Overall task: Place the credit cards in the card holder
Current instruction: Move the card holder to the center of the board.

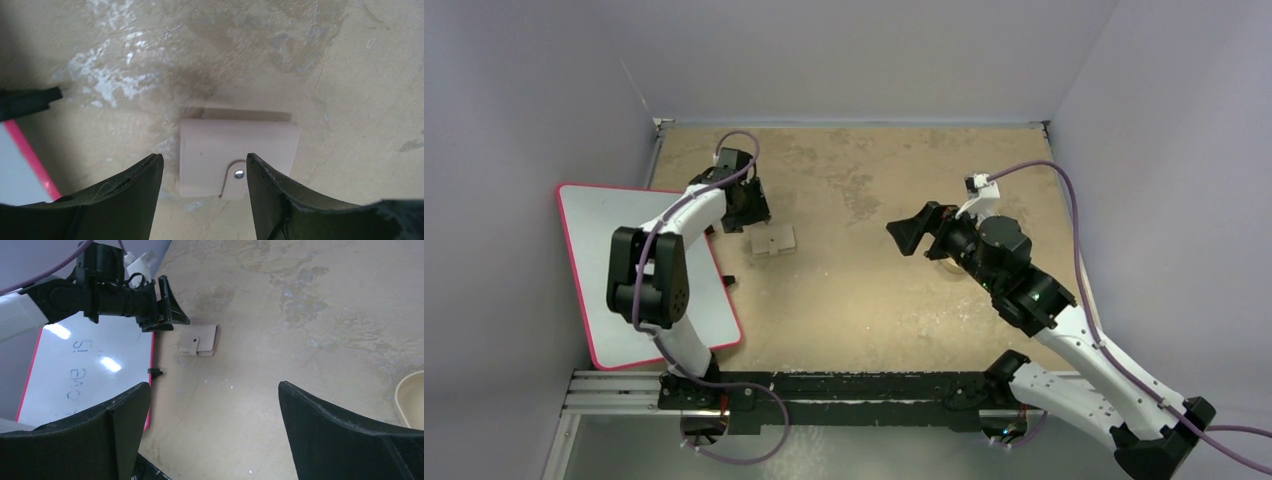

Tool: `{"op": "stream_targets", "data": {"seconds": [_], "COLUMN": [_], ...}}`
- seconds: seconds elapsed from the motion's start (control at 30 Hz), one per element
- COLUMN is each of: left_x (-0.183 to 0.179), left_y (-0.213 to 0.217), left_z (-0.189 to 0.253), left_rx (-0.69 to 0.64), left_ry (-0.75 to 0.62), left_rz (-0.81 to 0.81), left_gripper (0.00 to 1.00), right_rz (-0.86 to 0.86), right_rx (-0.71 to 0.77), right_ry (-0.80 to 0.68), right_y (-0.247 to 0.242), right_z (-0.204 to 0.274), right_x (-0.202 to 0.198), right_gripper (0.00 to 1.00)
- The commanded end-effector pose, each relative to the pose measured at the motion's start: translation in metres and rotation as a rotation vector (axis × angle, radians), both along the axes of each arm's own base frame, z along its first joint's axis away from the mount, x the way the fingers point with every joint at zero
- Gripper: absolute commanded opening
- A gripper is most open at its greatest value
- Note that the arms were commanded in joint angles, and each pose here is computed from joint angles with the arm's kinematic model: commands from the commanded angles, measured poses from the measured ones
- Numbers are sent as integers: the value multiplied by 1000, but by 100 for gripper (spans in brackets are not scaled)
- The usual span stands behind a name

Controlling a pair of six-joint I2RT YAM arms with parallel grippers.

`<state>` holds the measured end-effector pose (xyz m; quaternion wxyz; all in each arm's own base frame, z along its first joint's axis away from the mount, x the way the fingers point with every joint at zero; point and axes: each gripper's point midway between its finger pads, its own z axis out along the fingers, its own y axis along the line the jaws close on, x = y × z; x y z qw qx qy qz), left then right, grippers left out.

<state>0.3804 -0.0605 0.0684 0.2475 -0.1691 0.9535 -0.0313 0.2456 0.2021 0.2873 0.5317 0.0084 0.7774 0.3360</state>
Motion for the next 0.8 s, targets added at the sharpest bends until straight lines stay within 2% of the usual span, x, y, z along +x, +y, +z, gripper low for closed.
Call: {"op": "stream_targets", "data": {"seconds": [0.0,0.17,0.37,0.47,0.6,0.77], "left_x": [23,11,-16,-33,-62,-98], "left_y": [-11,-16,-36,-67,-131,-208], "left_z": [-4,-21,-40,-30,-14,8], "left_rx": [-38,-57,-109,-153,-265,-441], "left_ry": [-14,53,142,126,96,45], "left_rz": [-64,-70,-89,-113,-137,-198], "left_gripper": [62,61,55,48,41,39], "right_rz": [23,22,10,9,-11,-40], "right_rx": [-4,-11,-10,-8,-15,-30], "right_ry": [-74,-68,29,52,78,122], "right_y": [0,-4,-7,-6,-9,-11], "right_z": [14,11,-9,-16,-27,-39], "right_x": [-2,-6,-13,-14,-14,-11], "right_gripper": [99,99,98,98,97,97]}}
